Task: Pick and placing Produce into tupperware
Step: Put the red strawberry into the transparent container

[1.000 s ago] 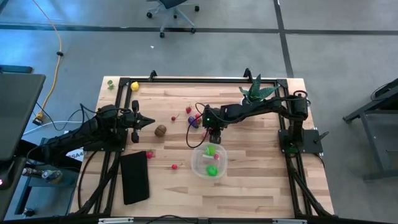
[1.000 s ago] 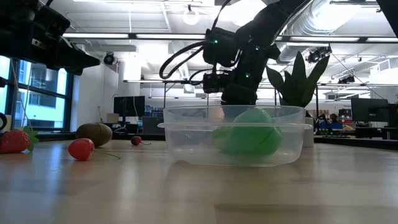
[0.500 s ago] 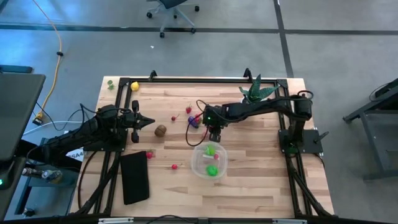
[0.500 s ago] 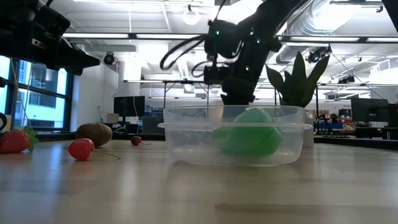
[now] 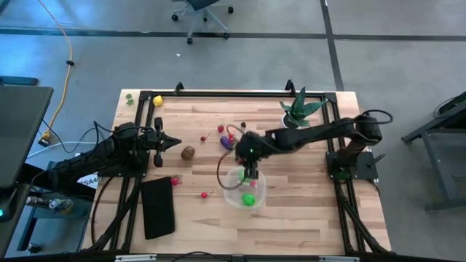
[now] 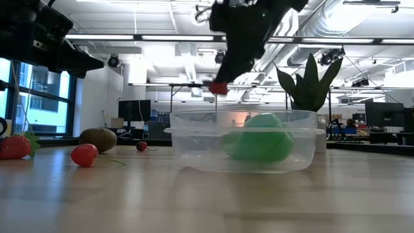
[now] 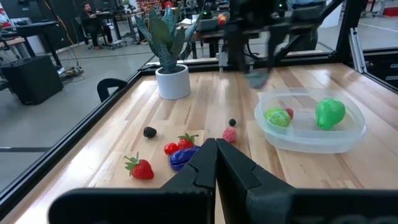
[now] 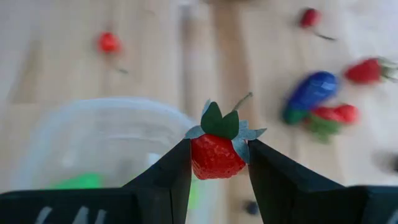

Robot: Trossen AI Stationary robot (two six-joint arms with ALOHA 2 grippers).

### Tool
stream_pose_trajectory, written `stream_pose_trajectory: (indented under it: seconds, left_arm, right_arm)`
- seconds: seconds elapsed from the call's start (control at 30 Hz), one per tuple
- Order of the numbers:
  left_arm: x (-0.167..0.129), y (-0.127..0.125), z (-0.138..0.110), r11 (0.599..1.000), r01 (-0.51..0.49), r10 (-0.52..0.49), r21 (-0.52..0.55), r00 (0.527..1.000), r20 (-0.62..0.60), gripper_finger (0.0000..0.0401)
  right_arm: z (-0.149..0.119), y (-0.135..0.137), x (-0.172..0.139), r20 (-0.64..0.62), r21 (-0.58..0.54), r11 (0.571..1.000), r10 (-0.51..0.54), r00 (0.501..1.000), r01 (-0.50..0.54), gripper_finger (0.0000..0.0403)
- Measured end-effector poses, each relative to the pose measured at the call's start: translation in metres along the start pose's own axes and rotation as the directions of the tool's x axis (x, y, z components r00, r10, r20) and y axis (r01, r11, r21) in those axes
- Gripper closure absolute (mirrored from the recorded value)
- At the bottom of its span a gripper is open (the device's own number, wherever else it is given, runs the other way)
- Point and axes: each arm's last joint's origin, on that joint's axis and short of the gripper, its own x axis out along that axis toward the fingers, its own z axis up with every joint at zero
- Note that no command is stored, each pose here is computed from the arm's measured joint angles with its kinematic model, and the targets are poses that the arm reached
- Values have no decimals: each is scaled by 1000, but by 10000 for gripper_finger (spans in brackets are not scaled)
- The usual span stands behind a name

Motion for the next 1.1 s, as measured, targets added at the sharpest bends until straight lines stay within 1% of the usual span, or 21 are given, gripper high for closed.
stream_pose_trajectory:
  seconds: [0.1, 0.2, 0.37, 0.67, 0.9, 1.1]
  left_arm:
    - [0, 0, 0, 1000, 0, 0, 0, 1000, 0, 400]
    - [0, 0, 0, 1000, 0, 0, 0, 1000, 0, 400]
    - [0, 0, 0, 1000, 0, 0, 0, 1000, 0, 400]
    - [0, 0, 0, 1000, 0, 0, 0, 1000, 0, 400]
    - [0, 0, 0, 1000, 0, 0, 0, 1000, 0, 400]
    - [0, 0, 0, 1000, 0, 0, 0, 1000, 0, 400]
  right_arm:
    - [-1, 23, -1, 12, -16, 999, 44, 999, -44, 275]
    - [-3, 42, 4, 20, -33, 998, 60, 998, -60, 275]
    - [-11, 60, 20, -11, -44, 998, 52, 999, -53, 275]
    - [-27, 63, 57, -121, -58, 997, 39, 992, -46, 275]
    - [-35, 65, 70, -177, -55, 995, 69, 982, -80, 275]
    - [-39, 67, 74, -197, -71, 994, 63, 979, -78, 273]
